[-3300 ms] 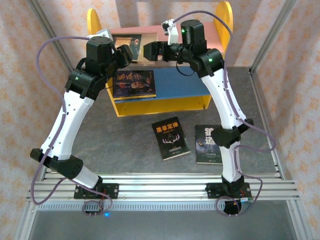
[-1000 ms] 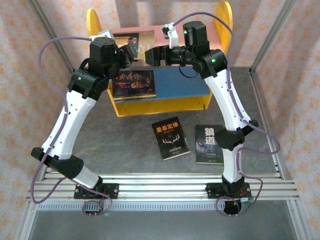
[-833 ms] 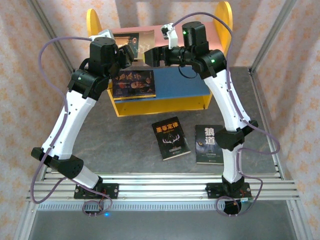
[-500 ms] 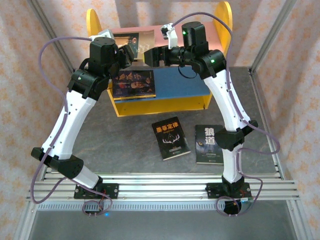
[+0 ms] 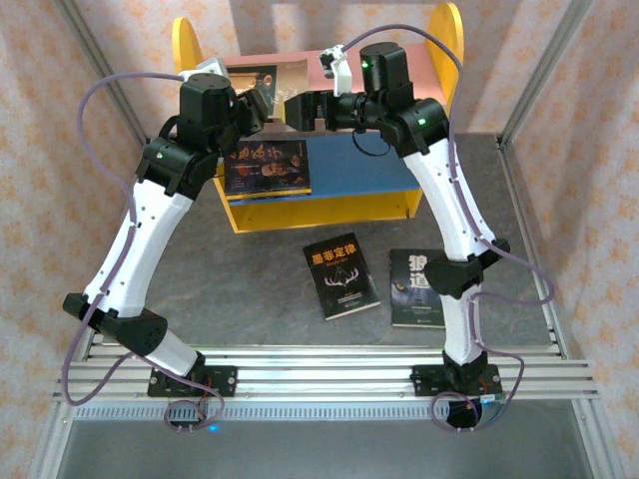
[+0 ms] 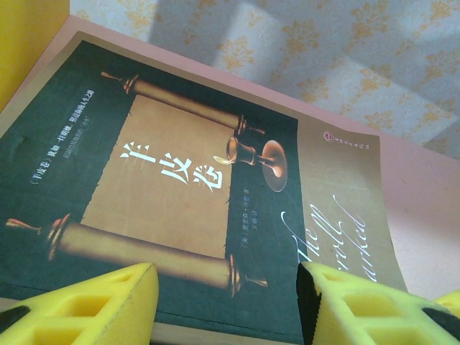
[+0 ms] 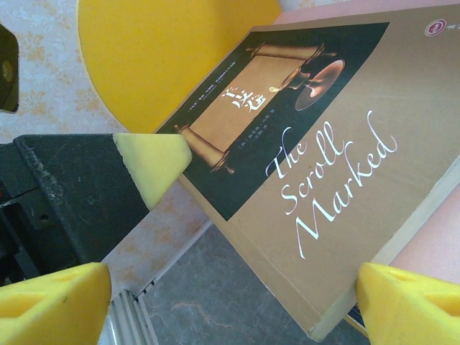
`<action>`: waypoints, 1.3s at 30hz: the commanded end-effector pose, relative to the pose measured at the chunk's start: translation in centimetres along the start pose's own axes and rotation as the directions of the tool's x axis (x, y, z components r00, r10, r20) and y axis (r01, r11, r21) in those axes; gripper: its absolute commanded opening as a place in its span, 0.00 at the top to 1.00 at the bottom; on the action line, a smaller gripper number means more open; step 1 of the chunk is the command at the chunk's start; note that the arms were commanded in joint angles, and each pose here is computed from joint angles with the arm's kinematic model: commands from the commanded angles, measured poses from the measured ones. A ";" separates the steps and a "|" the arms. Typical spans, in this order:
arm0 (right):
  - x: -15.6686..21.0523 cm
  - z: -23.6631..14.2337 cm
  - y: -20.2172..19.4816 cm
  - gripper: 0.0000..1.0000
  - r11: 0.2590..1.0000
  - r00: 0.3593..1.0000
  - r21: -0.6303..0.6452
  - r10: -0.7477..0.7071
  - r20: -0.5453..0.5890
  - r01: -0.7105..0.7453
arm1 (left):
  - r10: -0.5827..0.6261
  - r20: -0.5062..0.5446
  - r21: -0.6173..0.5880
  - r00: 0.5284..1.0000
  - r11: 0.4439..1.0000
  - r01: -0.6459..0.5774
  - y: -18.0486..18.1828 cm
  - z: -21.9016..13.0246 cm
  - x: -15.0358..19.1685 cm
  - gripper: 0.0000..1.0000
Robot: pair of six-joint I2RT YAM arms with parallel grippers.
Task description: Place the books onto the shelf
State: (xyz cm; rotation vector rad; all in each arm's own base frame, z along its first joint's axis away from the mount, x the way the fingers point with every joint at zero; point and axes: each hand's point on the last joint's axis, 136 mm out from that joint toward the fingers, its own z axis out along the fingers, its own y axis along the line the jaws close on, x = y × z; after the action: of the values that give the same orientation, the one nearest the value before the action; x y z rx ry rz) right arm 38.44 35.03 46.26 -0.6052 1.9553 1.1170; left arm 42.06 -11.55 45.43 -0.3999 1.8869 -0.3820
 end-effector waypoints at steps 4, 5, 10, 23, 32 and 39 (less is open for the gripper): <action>0.5 2.2 -0.1 0.12 0.998 0.999 -0.041 0.036 -0.019 -0.037 | -0.014 -0.002 0.017 1.000 1.000 0.014 -0.7 0.4 0.1 0.48; 0.4 2.2 -0.2 0.12 0.998 0.999 -0.044 0.040 -0.016 -0.041 | -0.040 -0.004 0.018 0.999 0.999 0.040 -0.8 0.4 0.1 0.48; 0.2 2.6 -0.3 0.12 0.997 0.998 -0.047 0.057 -0.006 -0.058 | -0.042 -0.001 0.020 0.999 0.999 0.042 -0.8 0.3 0.1 0.48; 0.5 1.0 -1.1 0.14 0.997 0.999 0.052 0.050 -0.001 -0.050 | -0.040 0.022 -0.009 0.999 0.999 0.040 -0.2 0.0 -0.1 0.48; 2.0 -0.4 -0.2 0.15 0.998 1.000 0.063 0.013 -0.026 -0.012 | -0.047 0.031 -0.018 0.998 0.999 0.048 0.0 0.1 -0.2 0.48; 1.7 0.0 -0.1 0.15 0.999 1.000 0.055 0.001 -0.029 0.001 | -0.048 0.031 -0.018 0.998 0.999 0.049 0.1 0.1 -0.1 0.48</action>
State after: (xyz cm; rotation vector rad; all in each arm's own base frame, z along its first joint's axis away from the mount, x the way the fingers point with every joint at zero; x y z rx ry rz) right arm 37.39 34.89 44.55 -0.5816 2.0179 1.0762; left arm 42.40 -11.52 45.48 -0.4427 1.8618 -0.3906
